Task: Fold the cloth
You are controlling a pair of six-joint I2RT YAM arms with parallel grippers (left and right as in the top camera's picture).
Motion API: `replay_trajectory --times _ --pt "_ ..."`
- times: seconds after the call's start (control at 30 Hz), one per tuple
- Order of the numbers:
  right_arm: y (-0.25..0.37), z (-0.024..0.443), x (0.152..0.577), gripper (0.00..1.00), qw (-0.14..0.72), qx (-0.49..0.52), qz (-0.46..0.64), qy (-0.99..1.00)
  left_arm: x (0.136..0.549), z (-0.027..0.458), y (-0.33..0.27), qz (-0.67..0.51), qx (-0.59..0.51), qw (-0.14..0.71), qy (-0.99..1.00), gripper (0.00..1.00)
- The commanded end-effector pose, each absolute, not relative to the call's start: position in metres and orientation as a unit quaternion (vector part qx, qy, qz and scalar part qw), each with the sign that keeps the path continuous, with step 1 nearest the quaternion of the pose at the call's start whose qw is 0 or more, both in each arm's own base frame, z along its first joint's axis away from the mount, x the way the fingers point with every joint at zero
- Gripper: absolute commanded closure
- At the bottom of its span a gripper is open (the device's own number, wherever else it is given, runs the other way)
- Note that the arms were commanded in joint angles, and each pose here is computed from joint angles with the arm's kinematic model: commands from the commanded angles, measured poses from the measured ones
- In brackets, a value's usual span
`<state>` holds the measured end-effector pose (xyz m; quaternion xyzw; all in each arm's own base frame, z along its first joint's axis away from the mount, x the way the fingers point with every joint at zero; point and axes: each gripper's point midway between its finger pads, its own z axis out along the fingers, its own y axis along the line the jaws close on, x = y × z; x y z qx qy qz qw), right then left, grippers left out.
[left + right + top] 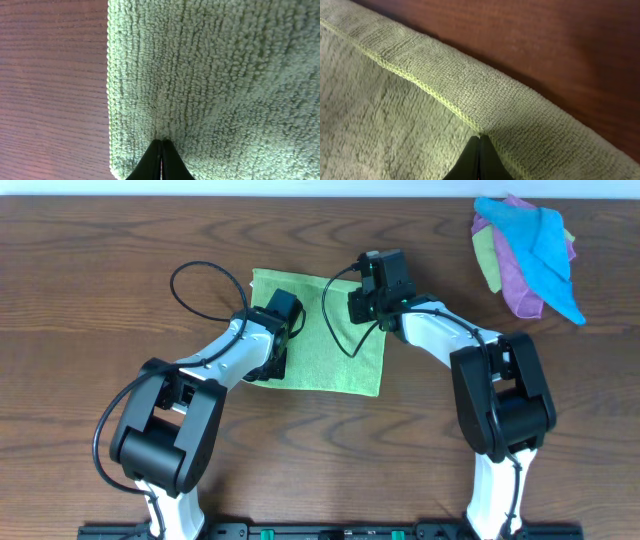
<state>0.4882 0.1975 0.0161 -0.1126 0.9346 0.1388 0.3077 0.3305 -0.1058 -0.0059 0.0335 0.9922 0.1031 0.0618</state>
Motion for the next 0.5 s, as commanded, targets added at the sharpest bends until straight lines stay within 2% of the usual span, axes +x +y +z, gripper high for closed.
replay_trajectory --times 0.0,0.27,0.47 --pt "0.189 0.01 0.499 0.99 0.316 -0.108 0.124 0.934 0.313 -0.031 -0.111 0.08 0.033 0.02 0.996 0.94" --pt "0.172 -0.004 0.516 0.99 0.329 -0.075 0.099 0.936 0.312 -0.031 -0.111 0.08 0.034 0.019 0.996 0.94" --pt "0.155 0.017 0.545 0.99 0.377 -0.04 0.082 0.922 0.311 -0.031 -0.111 0.081 0.035 0.017 0.996 0.94"
